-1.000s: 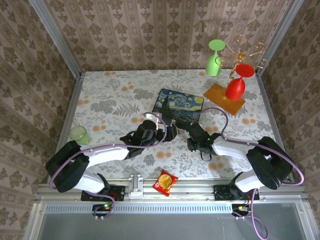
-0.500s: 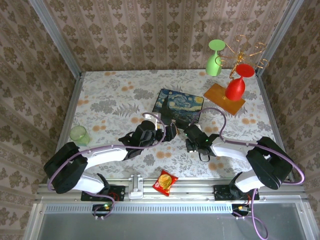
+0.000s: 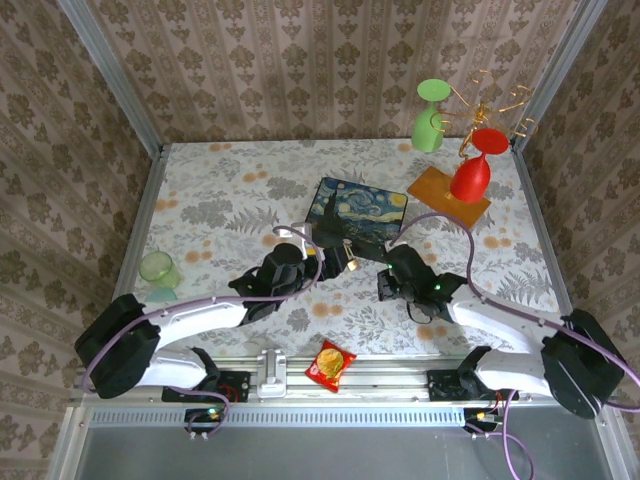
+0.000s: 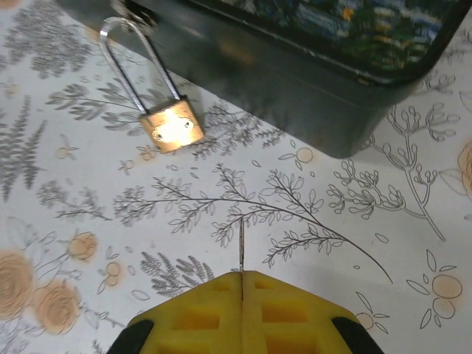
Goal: Unlock the padlock with the key
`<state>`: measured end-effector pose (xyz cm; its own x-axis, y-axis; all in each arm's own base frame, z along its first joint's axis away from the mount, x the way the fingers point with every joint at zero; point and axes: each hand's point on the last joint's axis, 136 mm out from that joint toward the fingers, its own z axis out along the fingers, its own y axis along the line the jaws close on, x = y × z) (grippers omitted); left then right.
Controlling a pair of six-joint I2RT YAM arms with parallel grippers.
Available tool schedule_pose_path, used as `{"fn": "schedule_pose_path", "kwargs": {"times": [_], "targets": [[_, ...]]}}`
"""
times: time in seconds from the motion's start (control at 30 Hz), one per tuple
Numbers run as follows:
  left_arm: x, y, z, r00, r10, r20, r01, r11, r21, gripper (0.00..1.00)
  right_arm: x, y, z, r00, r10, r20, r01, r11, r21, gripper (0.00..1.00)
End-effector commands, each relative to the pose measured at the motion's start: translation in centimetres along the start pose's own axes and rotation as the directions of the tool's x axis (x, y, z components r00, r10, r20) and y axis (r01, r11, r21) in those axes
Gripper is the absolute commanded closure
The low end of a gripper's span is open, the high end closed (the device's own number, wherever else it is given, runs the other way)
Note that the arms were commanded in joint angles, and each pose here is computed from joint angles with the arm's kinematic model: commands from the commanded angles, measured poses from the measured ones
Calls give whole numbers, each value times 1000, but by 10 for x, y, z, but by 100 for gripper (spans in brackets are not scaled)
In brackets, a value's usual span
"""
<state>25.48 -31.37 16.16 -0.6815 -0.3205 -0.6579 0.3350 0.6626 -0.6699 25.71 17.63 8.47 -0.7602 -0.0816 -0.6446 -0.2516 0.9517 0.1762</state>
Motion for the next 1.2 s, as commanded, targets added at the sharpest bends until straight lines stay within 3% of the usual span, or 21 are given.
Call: {"fn": "schedule_pose_path", "kwargs": {"times": [0.0, 0.2, 0.4, 0.6, 0.87, 1.17], "targets": [[1, -33, 1, 944, -331, -16, 327, 925, 192, 10, -2, 11, -13, 997, -72, 29, 74, 994, -84, 100], [7, -36, 3, 792, -609, -36, 599, 765, 237, 11, -22, 25, -34, 990, -89, 110, 105, 983, -154, 100], [22, -50, 14, 772, -629, -90, 627, 732, 266, 21, -33, 46, -42, 984, -103, 145, 137, 959, -249, 100], [43, -43, 30, 746, -653, -135, 663, 707, 244, 32, -38, 53, -47, 976, -115, 185, 162, 951, -263, 100], [52, -45, 38, 755, -635, -162, 655, 725, 212, 44, -31, 52, -42, 938, -293, 184, 313, 945, -90, 100], [60, -45, 42, 744, -639, -194, 668, 717, 201, 60, -34, 59, -34, 895, -391, 216, 393, 919, 33, 100]]}}
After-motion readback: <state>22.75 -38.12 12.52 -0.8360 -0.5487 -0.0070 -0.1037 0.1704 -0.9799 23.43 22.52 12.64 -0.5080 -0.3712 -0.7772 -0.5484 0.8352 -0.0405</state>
